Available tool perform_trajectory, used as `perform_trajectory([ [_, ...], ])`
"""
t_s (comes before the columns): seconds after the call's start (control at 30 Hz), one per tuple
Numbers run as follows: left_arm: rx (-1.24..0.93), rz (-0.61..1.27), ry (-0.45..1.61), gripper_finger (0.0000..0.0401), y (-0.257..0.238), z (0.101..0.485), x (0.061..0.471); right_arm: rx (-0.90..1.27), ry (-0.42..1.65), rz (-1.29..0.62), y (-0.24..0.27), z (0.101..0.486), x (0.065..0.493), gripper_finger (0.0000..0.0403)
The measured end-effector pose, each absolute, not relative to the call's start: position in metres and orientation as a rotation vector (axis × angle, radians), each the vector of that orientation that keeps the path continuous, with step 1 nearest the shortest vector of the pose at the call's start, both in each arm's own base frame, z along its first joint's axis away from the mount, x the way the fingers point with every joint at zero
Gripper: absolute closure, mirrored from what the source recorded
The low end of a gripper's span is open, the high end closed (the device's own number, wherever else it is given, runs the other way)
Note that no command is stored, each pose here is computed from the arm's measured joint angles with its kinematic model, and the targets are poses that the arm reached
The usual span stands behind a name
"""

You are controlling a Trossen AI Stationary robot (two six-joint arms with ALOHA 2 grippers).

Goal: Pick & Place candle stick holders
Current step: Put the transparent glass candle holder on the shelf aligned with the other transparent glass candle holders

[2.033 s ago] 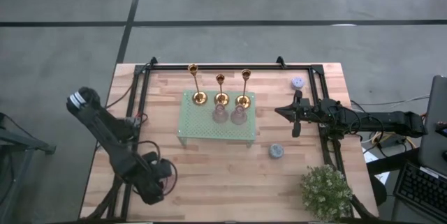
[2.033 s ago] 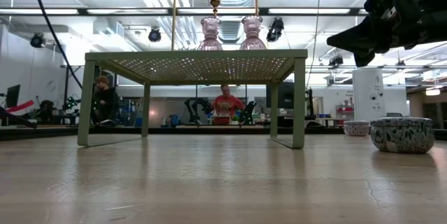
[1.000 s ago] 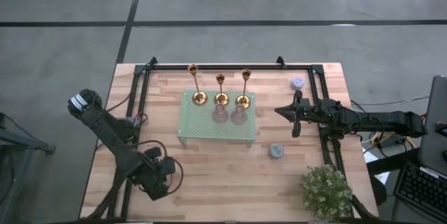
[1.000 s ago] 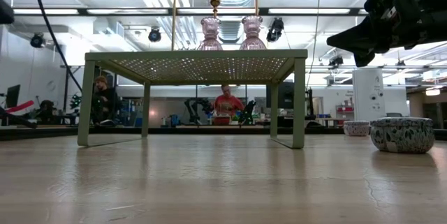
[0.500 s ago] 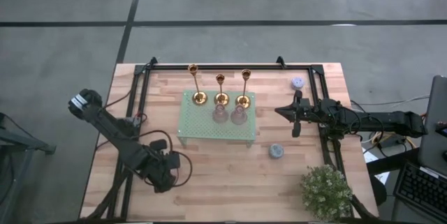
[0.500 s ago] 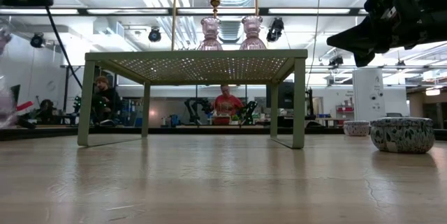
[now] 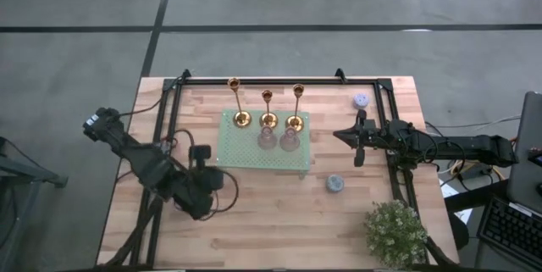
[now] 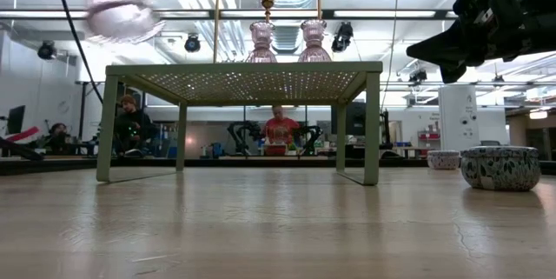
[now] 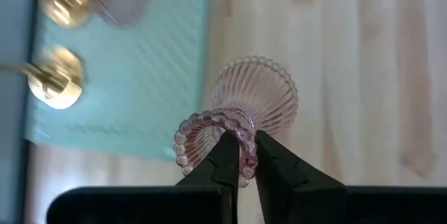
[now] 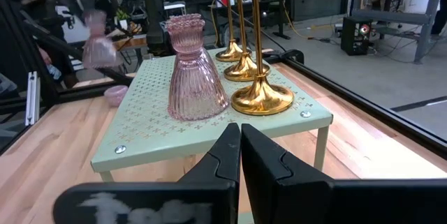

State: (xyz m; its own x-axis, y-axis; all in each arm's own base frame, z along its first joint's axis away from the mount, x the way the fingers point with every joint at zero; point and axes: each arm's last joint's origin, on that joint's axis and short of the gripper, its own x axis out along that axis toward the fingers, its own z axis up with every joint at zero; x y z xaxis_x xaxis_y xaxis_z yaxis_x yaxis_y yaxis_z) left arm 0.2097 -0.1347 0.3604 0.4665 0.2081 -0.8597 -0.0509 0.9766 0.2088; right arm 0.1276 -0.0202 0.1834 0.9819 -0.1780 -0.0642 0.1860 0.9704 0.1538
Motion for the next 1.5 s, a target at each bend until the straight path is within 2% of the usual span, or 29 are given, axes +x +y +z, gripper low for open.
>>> perform_trajectory([
  [0.23, 0.268, 0.190, 1.054, 0.0371, -0.102, 0.376, 0.227, 0.160, 0.050, -0.184, -0.020, 0.183, 0.128, 0.0394],
  [0.5, 0.338, 0.268, 1.130, 0.0371, -0.053, 0.373, 0.245, 0.160, 0.050, -0.184, -0.020, 0.183, 0.128, 0.0394],
  [0.77, 0.388, 0.237, 1.231, 0.0370, -0.017, 0.365, 0.259, 0.160, 0.050, -0.184, -0.020, 0.183, 0.128, 0.0394],
  [1.27, 0.488, 0.173, 1.318, 0.0368, -0.012, 0.345, 0.284, 0.160, 0.051, -0.184, -0.020, 0.183, 0.128, 0.0394],
  [1.5, 0.473, 0.155, 1.296, 0.0367, -0.013, 0.352, 0.286, 0.160, 0.050, -0.184, -0.020, 0.183, 0.128, 0.0394],
])
